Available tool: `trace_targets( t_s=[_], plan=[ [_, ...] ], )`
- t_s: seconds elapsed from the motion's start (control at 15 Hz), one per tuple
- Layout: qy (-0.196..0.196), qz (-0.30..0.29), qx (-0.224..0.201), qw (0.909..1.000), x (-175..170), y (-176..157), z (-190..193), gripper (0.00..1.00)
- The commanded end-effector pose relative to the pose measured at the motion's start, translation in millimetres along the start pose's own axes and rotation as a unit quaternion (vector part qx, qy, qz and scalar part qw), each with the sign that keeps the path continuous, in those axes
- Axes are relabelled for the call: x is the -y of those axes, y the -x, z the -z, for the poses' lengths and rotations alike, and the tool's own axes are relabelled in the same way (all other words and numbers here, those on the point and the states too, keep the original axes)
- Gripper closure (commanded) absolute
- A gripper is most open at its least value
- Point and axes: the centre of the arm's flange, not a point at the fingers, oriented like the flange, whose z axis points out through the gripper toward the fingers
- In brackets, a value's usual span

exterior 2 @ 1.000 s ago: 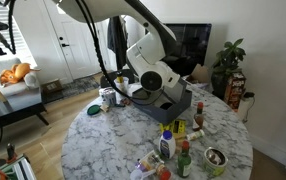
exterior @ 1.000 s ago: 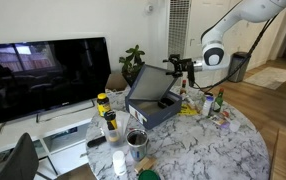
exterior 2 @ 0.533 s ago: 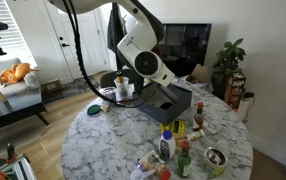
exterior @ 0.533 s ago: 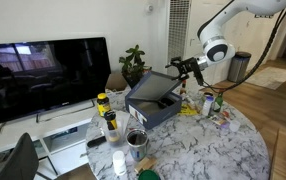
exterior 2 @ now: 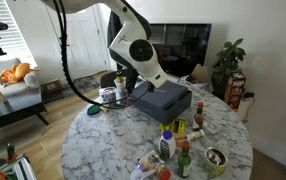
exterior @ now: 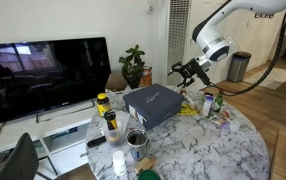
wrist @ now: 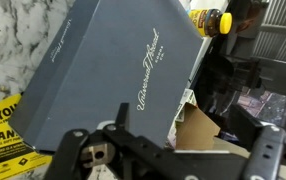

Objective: Pick up the blue box and put it a bit forward on the table, pick up the blue box lid and place it the right way up on the blue box

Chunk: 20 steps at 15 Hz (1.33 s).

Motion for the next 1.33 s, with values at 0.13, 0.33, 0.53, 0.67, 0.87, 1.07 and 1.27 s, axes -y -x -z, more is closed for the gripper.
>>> trace_targets(
  t_s=[0.13, 0.33, 0.53, 0.67, 0.87, 1.07, 1.27],
  plan=[
    [0.04, -0.041, -0.034, 0.9978, 9, 6, 10, 0.0],
    [0.048, -0.076, -0.061, 0.9941, 18, 5, 24, 0.0],
    [0.043, -0.099, -0.054, 0.9927, 35, 11, 51, 0.0],
    [0.054, -0.104, -0.043, 0.9922, 44, 16, 70, 0.0],
    [0.066, -0.106, -0.036, 0.9915, 53, 22, 100, 0.0],
    [0.078, -0.115, -0.039, 0.9895, 57, 26, 124, 0.0],
    [0.068, -0.107, -0.051, 0.9906, 54, 19, 105, 0.0]
  ],
)
